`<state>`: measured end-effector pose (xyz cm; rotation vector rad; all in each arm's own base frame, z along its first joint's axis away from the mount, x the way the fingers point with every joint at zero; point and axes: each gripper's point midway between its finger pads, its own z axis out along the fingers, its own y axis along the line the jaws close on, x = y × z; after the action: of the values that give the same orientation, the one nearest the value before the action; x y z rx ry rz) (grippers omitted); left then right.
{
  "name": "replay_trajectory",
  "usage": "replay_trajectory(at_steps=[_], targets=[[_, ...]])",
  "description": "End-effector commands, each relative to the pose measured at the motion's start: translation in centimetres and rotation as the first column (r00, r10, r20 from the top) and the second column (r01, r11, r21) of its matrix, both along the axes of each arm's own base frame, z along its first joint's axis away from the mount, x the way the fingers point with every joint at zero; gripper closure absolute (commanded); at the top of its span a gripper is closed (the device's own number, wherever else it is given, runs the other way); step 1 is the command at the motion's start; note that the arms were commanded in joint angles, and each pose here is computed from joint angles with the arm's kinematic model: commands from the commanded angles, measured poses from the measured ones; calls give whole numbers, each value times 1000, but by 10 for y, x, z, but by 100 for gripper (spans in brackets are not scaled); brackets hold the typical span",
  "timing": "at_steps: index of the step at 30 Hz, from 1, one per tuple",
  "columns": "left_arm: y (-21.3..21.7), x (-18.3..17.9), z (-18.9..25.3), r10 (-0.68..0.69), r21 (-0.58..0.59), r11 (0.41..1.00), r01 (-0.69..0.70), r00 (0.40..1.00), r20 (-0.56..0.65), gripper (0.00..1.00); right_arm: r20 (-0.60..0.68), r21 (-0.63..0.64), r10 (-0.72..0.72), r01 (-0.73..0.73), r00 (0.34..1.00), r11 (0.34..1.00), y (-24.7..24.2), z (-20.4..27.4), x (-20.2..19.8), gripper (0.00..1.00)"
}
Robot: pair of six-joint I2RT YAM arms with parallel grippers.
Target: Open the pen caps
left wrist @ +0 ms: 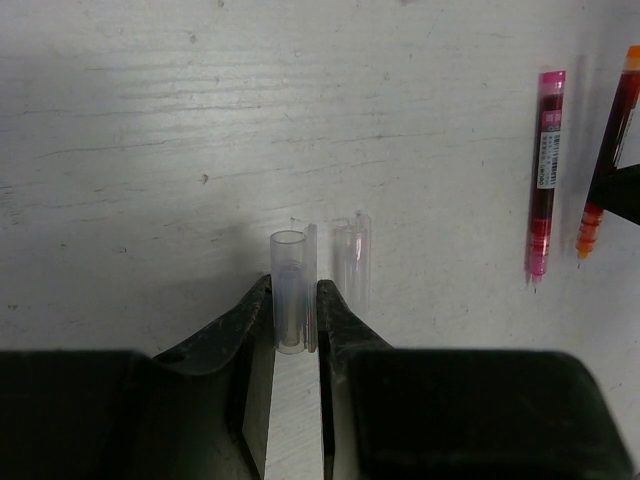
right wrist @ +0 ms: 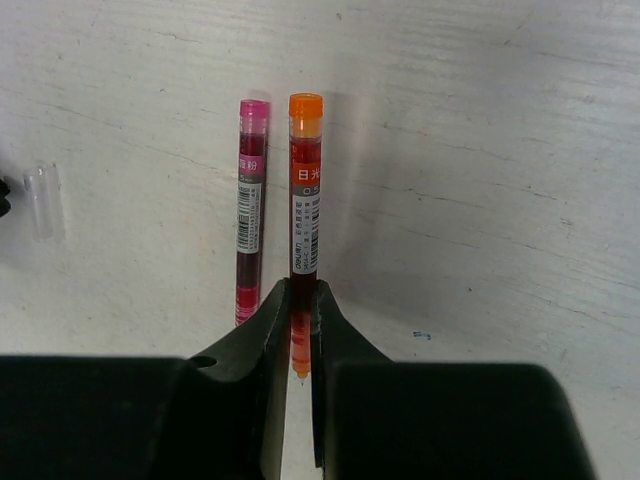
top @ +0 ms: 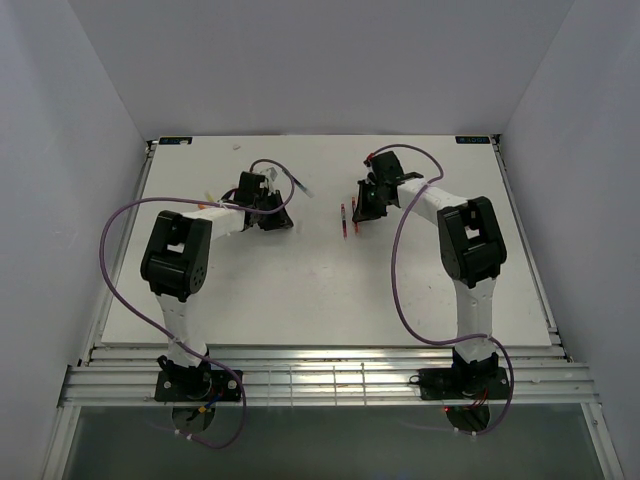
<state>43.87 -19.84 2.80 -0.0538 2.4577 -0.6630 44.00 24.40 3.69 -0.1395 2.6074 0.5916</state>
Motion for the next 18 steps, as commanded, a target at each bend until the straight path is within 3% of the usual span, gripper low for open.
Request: replay_trajectory(at_steps=[1,9,18], targets=[[-8,12,21,-28,-42,999,31,997,69,87,36,24,14,-15,999,1000,3,10,13,92],[-9,9,14,-35,-45,998,38,998,49,73,8,27,15,-15,1000,1000,3,-2,13,92],[-8,3,9,-27,-56,998,29,999,33,67,0,33,3,-3,1000,999,-2,-6,17,92]])
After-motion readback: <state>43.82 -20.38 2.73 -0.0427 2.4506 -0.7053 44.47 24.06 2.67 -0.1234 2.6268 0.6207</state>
